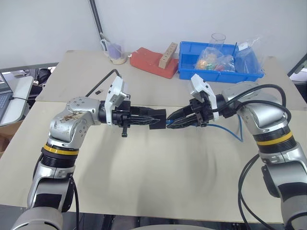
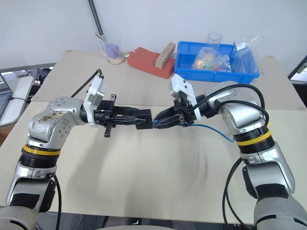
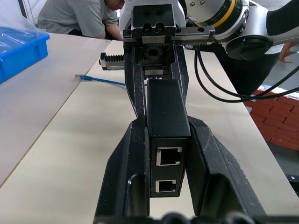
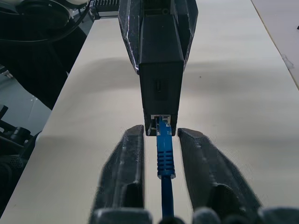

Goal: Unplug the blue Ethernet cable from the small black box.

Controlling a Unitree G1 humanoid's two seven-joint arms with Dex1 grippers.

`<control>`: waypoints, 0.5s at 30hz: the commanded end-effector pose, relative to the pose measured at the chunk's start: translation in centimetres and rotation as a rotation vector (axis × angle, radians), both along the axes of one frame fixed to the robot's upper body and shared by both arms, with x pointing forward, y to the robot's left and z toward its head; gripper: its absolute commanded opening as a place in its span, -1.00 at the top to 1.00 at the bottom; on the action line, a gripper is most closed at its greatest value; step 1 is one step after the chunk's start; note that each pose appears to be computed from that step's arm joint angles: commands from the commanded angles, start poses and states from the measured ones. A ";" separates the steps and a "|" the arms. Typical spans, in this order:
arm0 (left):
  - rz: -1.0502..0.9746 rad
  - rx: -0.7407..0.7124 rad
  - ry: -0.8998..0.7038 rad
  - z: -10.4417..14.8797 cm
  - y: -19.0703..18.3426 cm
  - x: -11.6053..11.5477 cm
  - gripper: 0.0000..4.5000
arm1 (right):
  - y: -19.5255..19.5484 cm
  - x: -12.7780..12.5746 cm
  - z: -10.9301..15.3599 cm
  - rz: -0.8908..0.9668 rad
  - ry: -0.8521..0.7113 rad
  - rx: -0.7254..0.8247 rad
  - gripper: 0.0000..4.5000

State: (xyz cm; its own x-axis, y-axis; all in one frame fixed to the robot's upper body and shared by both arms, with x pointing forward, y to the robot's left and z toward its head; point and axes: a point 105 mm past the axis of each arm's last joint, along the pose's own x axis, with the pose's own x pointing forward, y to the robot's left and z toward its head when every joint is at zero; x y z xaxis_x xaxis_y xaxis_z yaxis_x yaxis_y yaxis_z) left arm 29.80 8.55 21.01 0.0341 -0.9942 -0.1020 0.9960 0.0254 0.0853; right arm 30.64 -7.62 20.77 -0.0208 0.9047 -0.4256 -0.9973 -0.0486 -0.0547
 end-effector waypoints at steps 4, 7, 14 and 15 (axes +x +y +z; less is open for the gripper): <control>-0.027 -0.003 -0.048 0.7 -0.3 -0.6 0.76 | 0.2 -0.1 1.9 0.031 -0.066 0.031 1.00; -0.033 0.002 -0.045 0.6 -0.3 -0.7 0.76 | 0.4 -0.3 2.0 0.043 -0.064 0.029 1.00; 0.008 0.035 -0.043 0.4 1.6 -1.2 0.76 | -4.1 0.2 -0.4 -0.050 -0.055 -0.094 1.00; 0.021 0.041 -0.041 0.4 2.1 -1.3 0.76 | -5.1 0.5 -1.0 -0.086 -0.053 -0.112 1.00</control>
